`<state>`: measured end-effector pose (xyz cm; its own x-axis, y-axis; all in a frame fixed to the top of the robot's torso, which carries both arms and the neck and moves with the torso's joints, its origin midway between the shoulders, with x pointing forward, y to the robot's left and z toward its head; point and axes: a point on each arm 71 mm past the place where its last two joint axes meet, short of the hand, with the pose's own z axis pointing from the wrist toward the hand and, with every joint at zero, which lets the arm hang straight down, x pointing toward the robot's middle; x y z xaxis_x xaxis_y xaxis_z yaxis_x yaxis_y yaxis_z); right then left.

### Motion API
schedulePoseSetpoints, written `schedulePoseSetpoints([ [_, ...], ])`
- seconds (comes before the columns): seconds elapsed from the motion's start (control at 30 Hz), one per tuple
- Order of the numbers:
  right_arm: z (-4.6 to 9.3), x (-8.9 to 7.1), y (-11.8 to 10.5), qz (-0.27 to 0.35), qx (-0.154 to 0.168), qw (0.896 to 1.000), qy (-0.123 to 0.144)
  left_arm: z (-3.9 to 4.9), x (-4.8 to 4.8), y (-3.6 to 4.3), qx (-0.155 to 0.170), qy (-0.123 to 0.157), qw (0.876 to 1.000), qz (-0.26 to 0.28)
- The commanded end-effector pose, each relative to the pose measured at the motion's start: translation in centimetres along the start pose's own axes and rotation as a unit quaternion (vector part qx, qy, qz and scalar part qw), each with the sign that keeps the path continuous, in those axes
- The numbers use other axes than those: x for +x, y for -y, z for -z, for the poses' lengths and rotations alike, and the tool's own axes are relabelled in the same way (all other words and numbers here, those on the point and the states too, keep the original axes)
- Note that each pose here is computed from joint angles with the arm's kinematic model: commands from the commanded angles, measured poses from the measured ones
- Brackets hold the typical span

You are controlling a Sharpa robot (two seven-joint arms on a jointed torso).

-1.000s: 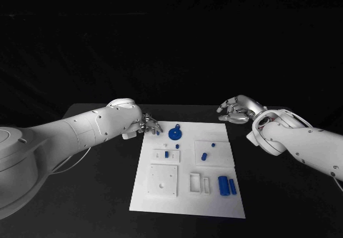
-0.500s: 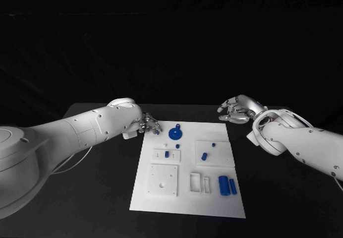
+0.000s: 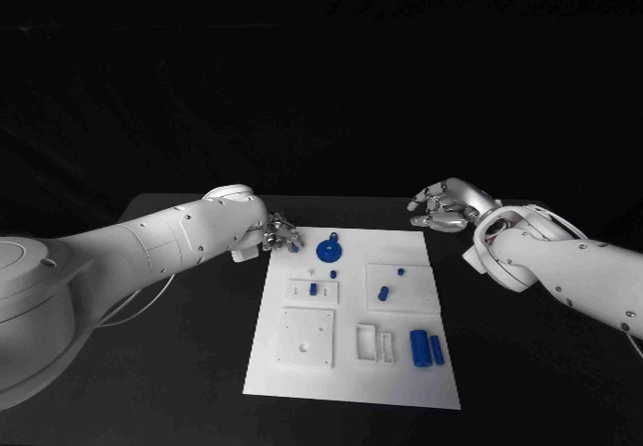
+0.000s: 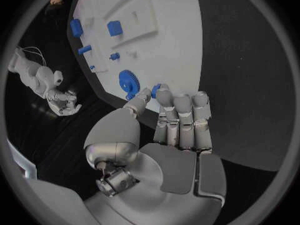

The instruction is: Assemble the parts on the task board

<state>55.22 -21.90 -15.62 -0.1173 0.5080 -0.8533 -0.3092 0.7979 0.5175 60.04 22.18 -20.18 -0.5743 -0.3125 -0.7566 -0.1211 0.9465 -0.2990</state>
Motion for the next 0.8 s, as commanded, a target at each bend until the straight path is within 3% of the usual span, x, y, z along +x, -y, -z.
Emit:
schedulePoseSetpoints([
  [0.03,0.0,0.1,-0.1,0.005,-0.005,1.0,-0.005,-0.02,0.13,-0.02,0.005,-0.001,1.0,0.007],
  [0.5,0.1,0.0,0.1,0.006,-0.004,1.0,-0.007,0.51,0.3,-0.23,0.014,0.012,1.0,0.021],
  [0.8,0.2,-0.2,0.3,0.007,-0.001,1.0,-0.007,1.71,1.17,-0.75,0.022,-0.004,0.999,0.04],
])
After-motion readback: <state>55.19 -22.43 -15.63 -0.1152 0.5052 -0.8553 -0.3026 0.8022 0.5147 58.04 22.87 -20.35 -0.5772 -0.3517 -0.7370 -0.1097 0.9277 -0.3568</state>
